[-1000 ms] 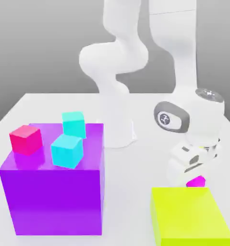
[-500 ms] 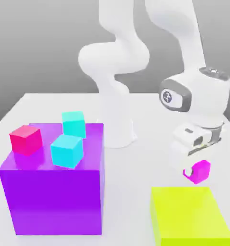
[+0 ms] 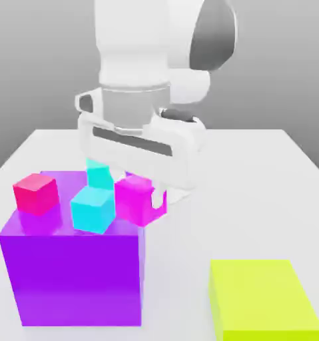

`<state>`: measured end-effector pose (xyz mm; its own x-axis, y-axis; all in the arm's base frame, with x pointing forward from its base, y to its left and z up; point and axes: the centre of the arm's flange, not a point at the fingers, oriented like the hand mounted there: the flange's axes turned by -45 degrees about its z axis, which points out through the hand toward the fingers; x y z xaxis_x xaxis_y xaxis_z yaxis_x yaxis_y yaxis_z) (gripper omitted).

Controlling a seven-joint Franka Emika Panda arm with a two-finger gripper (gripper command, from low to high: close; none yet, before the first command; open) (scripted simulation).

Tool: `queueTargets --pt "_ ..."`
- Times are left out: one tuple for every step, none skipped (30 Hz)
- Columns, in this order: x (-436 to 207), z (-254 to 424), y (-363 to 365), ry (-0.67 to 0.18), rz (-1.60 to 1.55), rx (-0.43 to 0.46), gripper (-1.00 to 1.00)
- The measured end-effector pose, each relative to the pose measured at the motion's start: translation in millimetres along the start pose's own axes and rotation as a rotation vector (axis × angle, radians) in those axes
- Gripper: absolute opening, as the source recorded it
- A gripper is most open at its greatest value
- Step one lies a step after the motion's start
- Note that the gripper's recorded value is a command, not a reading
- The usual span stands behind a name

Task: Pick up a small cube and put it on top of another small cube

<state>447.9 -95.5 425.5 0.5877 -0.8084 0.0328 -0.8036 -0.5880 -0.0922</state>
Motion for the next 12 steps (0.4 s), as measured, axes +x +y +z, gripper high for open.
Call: queueTargets --pt "13.1 -11.8 17.8 -0.002 0.087 -0.003 -1.0" --pt "24.7 -21.7 36.9 -0.003 0.174 -0.011 -1.0" --pt "34.8 -30.6 56.8 -0.006 0.261 -0.022 -1.0" --pt "43.2 -33.3 78.4 -0.008 0.347 -0.049 -1.0" --pt "50.0 -27.6 96.8 -0.009 0.419 -0.072 -1.0" --pt "53.1 -16.8 106.7 -0.01 0.455 -0.083 -1.0" --pt "54.3 -3.6 112.4 -0.01 0.473 -0.089 -1.0" --pt "54.1 10.6 116.1 -0.01 0.482 -0.092 -1.0" --pt "53.7 19.9 118.3 -0.01 0.486 -0.093 1.0" --pt "53.7 19.9 118.3 -0.01 0.486 -0.093 1.0" --pt "53.7 19.9 118.3 -0.01 0.486 -0.093 1.0" --pt "53.7 19.9 118.3 -0.01 0.486 -0.093 1.0"
